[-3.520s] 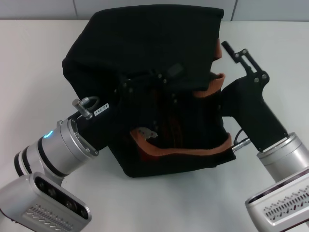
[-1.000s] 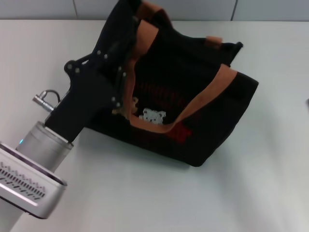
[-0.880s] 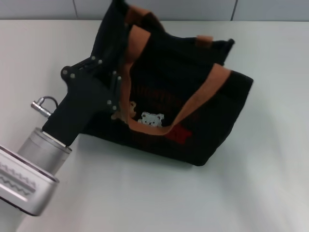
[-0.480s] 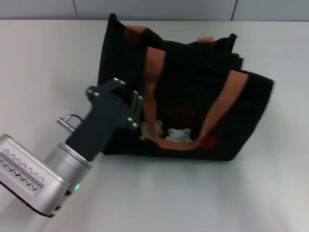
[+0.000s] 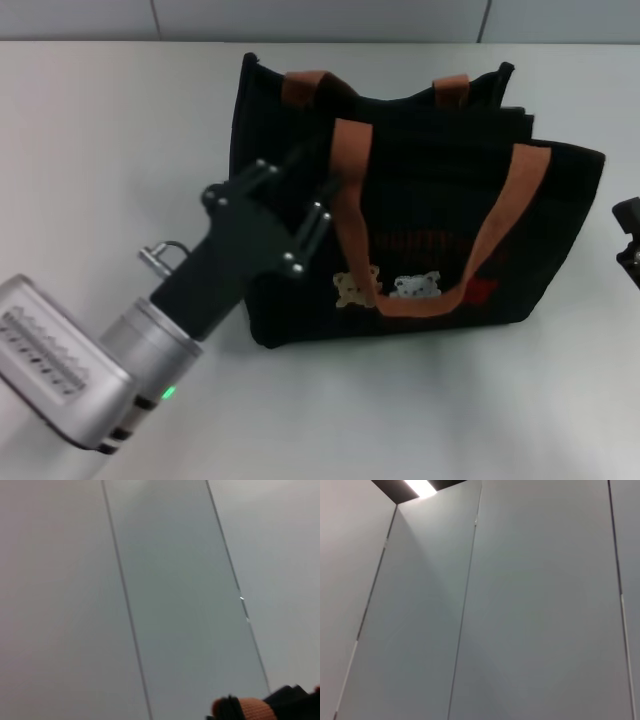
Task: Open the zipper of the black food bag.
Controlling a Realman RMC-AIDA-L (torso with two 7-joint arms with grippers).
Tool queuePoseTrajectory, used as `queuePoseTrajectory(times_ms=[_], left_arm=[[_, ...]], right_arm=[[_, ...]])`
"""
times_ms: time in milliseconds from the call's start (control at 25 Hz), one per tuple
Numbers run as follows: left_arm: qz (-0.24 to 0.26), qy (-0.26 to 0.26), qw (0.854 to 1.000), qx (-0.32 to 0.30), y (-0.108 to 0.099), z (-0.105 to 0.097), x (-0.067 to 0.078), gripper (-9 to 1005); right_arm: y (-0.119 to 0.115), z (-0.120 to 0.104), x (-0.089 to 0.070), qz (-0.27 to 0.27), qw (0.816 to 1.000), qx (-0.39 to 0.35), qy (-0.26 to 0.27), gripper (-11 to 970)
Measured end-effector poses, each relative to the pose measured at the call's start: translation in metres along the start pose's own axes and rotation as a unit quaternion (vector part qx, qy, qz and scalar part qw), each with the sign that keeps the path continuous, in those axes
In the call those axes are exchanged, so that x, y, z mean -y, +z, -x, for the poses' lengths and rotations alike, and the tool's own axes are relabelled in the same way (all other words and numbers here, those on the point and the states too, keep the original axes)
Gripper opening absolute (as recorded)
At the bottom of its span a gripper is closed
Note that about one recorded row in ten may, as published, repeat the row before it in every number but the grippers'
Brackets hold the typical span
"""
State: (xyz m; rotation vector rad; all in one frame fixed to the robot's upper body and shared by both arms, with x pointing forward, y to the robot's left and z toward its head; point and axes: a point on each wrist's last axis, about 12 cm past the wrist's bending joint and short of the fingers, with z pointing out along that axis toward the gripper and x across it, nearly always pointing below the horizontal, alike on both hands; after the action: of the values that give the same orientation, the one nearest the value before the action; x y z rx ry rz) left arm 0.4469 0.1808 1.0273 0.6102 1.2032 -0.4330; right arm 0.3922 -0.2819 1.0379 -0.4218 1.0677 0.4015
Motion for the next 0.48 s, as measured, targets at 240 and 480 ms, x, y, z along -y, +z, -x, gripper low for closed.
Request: queuePoseTrajectory(times_ms=[240, 480], left_arm=[[-0.006, -0.056, 0.998, 0.029, -0.029, 0.003, -0.035, 459], [-0.161, -0.091, 0.983, 0.021, -0.057, 0.017, -0.066, 559]], right_arm=[[0.0, 0.002, 0.003, 0.012, 1.0, 0.005, 0.013, 745], [0.003, 0.004, 0.017, 0.07, 0.996, -0.012, 0.059, 745]])
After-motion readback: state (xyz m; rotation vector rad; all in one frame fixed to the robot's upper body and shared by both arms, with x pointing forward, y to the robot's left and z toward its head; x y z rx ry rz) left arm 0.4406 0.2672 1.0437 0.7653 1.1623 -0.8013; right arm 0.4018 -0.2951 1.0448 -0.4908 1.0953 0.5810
